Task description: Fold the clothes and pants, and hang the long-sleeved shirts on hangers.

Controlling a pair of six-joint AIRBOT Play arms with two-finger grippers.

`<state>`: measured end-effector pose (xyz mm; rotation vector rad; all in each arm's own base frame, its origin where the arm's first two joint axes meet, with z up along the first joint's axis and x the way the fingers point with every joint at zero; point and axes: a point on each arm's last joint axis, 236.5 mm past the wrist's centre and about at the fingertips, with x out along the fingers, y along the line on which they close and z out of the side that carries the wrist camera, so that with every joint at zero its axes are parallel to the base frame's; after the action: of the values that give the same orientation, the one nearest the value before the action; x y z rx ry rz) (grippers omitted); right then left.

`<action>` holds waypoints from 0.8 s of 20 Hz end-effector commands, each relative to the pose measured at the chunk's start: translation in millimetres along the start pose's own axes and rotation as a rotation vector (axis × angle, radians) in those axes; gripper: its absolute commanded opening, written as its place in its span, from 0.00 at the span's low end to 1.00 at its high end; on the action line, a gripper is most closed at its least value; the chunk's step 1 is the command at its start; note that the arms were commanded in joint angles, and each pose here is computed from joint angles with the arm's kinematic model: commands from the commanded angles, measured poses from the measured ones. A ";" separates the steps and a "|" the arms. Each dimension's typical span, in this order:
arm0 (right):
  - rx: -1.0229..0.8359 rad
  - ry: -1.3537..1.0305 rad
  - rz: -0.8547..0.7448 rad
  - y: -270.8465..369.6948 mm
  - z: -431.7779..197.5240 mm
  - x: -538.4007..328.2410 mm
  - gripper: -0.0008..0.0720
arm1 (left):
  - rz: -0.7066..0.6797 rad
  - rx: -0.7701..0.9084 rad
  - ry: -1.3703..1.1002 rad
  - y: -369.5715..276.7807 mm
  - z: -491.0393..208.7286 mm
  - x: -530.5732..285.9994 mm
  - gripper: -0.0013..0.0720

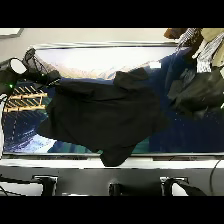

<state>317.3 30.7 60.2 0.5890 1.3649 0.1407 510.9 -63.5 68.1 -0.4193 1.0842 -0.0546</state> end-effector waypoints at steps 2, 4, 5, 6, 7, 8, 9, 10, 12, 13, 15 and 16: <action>0.134 0.183 0.149 12.6 -128.2 76.2 0.86 | 0.002 0.001 0.008 0.2 -1.9 -0.2 0.04; 0.176 0.238 0.163 16.8 -170.8 104.6 0.86 | 0.002 0.001 0.008 0.2 -1.9 -0.2 0.04; 0.198 0.265 0.165 18.5 -188.0 117.9 0.86 | 0.002 0.001 0.009 0.3 -2.0 -0.2 0.04; 0.211 0.277 0.169 21.0 -198.8 129.0 0.86 | 0.002 0.001 0.008 0.3 -1.9 -0.2 0.04; 0.218 0.271 0.181 25.6 -204.3 138.8 0.86 | 0.002 0.001 0.008 0.3 -1.9 -0.2 0.04; 0.222 0.255 0.199 32.7 -205.4 147.4 0.86 | 0.002 0.001 0.008 0.3 -1.9 -0.2 0.04; 0.227 0.237 0.214 40.0 -203.4 154.9 0.86 | 0.002 0.001 0.009 0.4 -2.0 0.0 0.04; 0.237 0.226 0.226 46.7 -201.6 162.1 0.86 | 0.003 0.001 0.009 0.5 -2.0 0.2 0.04; 0.247 0.232 0.237 54.4 -203.6 178.1 0.85 | 0.003 0.001 0.008 0.5 -1.9 0.2 0.04; 0.247 0.252 0.245 57.1 -207.7 184.8 0.81 | 0.003 0.001 0.008 0.5 -1.9 0.2 0.04; 0.259 0.267 0.252 58.1 -209.2 195.4 0.71 | 0.003 0.001 0.008 0.5 -1.9 0.2 0.04; 0.260 0.256 0.246 55.6 -206.4 199.9 0.63 | 0.003 0.001 0.009 0.5 -2.0 0.2 0.04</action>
<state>171.2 219.4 -92.9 0.9523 1.5939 0.2608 509.0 -63.9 67.1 -0.4178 1.0935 -0.0549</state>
